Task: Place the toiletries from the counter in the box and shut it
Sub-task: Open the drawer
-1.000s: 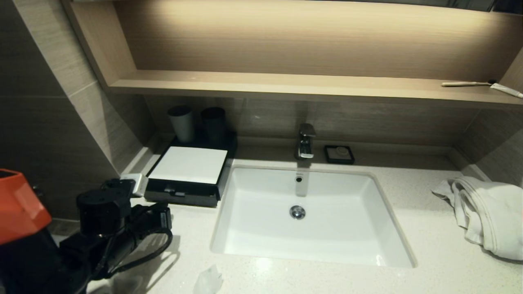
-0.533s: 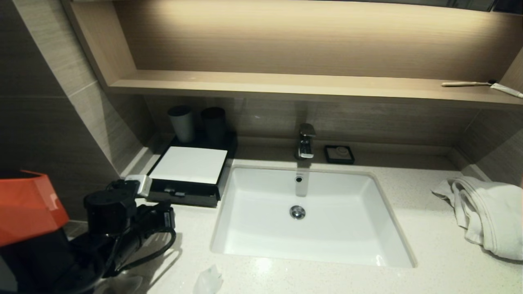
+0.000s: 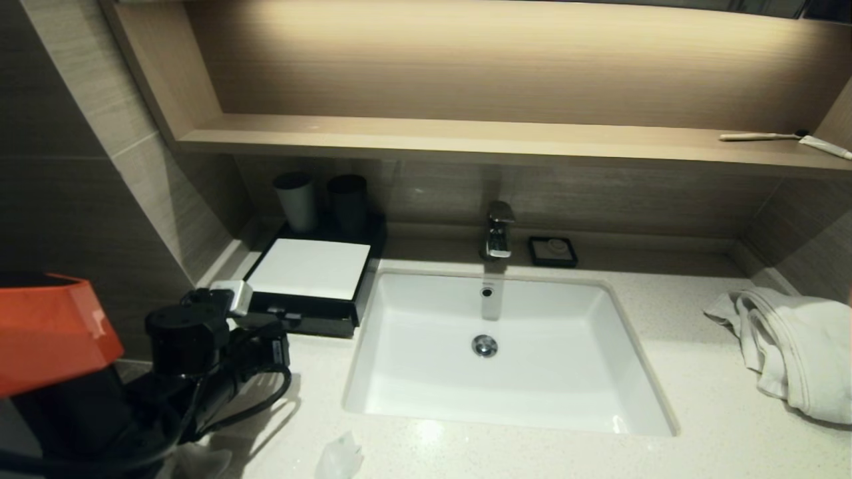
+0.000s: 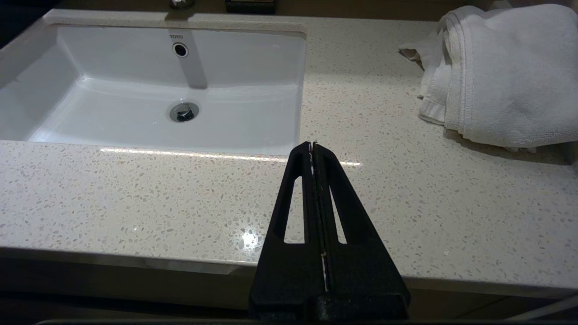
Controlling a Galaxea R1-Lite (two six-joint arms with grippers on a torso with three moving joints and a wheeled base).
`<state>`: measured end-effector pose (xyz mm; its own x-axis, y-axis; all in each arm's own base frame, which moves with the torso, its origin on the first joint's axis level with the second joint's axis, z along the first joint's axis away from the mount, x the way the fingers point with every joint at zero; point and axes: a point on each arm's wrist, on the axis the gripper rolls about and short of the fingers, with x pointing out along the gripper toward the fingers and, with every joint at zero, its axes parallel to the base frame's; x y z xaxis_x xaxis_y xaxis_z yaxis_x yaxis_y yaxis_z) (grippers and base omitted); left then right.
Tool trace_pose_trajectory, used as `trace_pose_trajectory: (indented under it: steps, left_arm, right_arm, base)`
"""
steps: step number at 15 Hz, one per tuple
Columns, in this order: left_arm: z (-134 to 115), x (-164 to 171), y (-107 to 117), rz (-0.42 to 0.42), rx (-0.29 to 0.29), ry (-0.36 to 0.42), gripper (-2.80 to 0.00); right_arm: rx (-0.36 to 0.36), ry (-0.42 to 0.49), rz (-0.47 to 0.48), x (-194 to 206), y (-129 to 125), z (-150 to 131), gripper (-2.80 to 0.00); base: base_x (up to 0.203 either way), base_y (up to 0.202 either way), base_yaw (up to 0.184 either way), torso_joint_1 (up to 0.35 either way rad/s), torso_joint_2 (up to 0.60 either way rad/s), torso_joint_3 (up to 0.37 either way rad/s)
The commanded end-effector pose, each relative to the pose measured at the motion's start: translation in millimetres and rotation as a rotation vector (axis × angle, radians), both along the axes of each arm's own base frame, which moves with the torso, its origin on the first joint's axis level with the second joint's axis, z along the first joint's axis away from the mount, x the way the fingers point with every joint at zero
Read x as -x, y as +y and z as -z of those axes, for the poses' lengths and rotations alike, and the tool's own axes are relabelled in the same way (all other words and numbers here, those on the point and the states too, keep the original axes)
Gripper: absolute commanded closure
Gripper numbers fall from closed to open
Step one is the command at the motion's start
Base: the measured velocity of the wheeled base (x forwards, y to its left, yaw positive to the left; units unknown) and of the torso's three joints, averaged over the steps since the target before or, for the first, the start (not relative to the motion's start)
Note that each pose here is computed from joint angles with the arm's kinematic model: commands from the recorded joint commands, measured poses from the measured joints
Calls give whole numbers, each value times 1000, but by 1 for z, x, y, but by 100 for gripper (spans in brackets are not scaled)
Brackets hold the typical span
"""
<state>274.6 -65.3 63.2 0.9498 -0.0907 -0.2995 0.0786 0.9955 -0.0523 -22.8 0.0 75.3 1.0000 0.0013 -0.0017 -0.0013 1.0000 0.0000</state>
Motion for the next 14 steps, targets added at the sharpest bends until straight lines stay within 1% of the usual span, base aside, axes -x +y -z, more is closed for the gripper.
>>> trace_pose_trajectory:
  steps: [1,5,14]
  left_arm:
    - [-2,-3,-1,-1,4,-16,0]
    - [2,-6,-2,3,-10,-9,0]
    - [2,-11,-3,3,-8,-18,0]
  right_arm:
    - [0,0,0,0,0,0,0]
    - [0,0,0,0,0,0,0]
    - [1,0,0,0,0,0,0]
  base:
    - [0,0,0,0,0,0]
    - [0,0,0,0,0,0]
    - [0,0,0,0,0,0]
